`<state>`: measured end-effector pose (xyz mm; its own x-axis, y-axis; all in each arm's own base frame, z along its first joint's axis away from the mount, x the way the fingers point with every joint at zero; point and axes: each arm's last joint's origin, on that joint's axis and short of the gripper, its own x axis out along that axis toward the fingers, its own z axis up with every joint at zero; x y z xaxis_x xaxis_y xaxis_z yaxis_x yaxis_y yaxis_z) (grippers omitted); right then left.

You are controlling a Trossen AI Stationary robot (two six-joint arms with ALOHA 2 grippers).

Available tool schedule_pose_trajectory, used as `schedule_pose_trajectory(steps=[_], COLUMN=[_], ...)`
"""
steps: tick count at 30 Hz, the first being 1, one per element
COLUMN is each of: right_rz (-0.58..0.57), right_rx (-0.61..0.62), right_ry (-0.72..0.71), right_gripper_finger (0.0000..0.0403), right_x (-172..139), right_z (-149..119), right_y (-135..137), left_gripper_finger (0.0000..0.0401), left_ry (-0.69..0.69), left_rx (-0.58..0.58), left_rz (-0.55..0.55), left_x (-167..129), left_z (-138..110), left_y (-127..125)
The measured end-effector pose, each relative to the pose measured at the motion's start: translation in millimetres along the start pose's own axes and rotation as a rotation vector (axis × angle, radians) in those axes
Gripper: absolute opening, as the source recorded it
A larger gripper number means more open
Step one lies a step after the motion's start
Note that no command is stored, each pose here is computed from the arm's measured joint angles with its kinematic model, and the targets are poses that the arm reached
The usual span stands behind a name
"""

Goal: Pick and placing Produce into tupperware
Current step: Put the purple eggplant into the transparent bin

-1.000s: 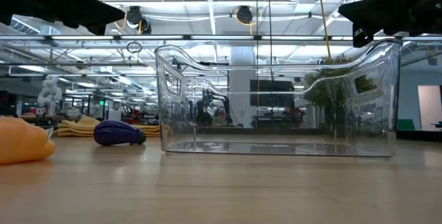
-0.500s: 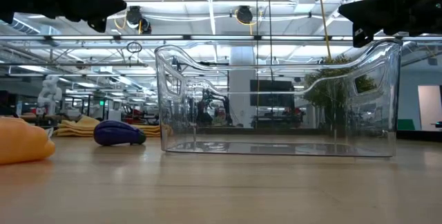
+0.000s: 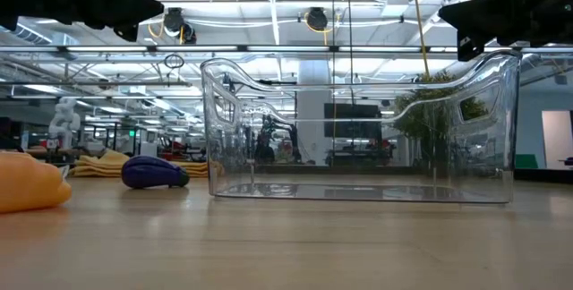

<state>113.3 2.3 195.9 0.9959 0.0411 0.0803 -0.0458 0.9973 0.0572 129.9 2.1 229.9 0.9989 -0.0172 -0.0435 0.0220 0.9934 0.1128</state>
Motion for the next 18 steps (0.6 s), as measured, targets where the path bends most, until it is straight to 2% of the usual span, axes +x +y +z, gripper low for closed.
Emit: schedule_pose_trajectory(steps=[18], right_rz=[-0.002], right_rx=[0.004], right_ry=[0.003], right_gripper_finger=[0.0], right_x=[0.0], right_z=[-0.3], right_y=[-0.1], left_gripper_finger=[0.003], left_ry=[0.0], left_rx=[-0.046], left_rz=[0.019], left_x=[0.0], left_z=[0.2], left_y=[0.5])
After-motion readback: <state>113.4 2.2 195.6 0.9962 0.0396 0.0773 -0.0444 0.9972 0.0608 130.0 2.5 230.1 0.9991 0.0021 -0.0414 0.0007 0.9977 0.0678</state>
